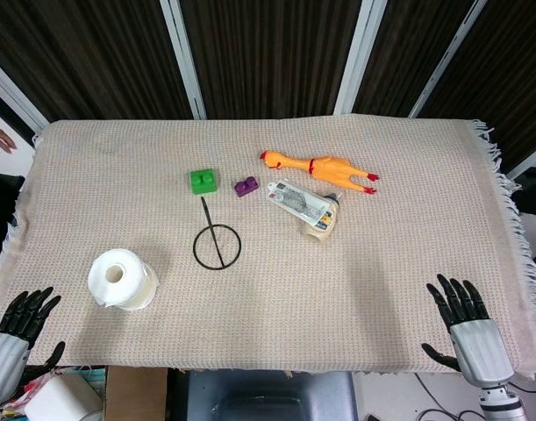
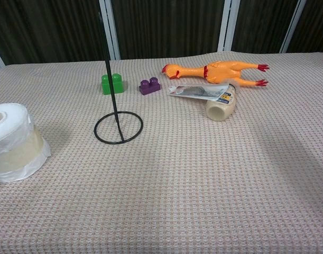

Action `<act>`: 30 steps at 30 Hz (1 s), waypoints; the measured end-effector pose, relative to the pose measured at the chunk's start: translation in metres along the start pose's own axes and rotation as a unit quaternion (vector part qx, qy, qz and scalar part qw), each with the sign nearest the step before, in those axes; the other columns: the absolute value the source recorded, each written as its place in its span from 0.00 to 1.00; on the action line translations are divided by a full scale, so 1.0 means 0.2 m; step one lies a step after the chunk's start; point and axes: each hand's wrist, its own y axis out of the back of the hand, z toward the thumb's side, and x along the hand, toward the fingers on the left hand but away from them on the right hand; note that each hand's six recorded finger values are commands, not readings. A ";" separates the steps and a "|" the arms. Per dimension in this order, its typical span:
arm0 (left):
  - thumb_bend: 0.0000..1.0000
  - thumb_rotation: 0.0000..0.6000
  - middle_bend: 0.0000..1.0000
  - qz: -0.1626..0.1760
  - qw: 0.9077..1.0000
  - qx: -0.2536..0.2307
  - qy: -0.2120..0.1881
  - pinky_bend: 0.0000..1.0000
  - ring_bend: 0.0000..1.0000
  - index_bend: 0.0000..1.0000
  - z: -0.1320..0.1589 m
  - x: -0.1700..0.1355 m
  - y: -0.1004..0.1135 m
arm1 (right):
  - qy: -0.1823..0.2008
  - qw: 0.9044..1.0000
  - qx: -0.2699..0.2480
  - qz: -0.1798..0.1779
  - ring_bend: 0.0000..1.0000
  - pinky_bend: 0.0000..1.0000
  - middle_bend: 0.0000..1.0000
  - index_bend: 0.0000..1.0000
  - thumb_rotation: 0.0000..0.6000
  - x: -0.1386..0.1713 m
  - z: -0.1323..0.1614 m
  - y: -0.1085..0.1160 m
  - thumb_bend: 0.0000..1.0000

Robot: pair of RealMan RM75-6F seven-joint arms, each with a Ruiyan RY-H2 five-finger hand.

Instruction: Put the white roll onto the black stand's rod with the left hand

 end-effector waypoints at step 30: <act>0.30 1.00 0.00 0.019 0.950 -0.307 0.056 0.00 0.00 0.00 -0.05 0.39 -0.41 | -0.004 1.000 -0.011 0.008 0.00 0.00 0.00 0.00 1.00 0.00 -0.03 0.02 0.05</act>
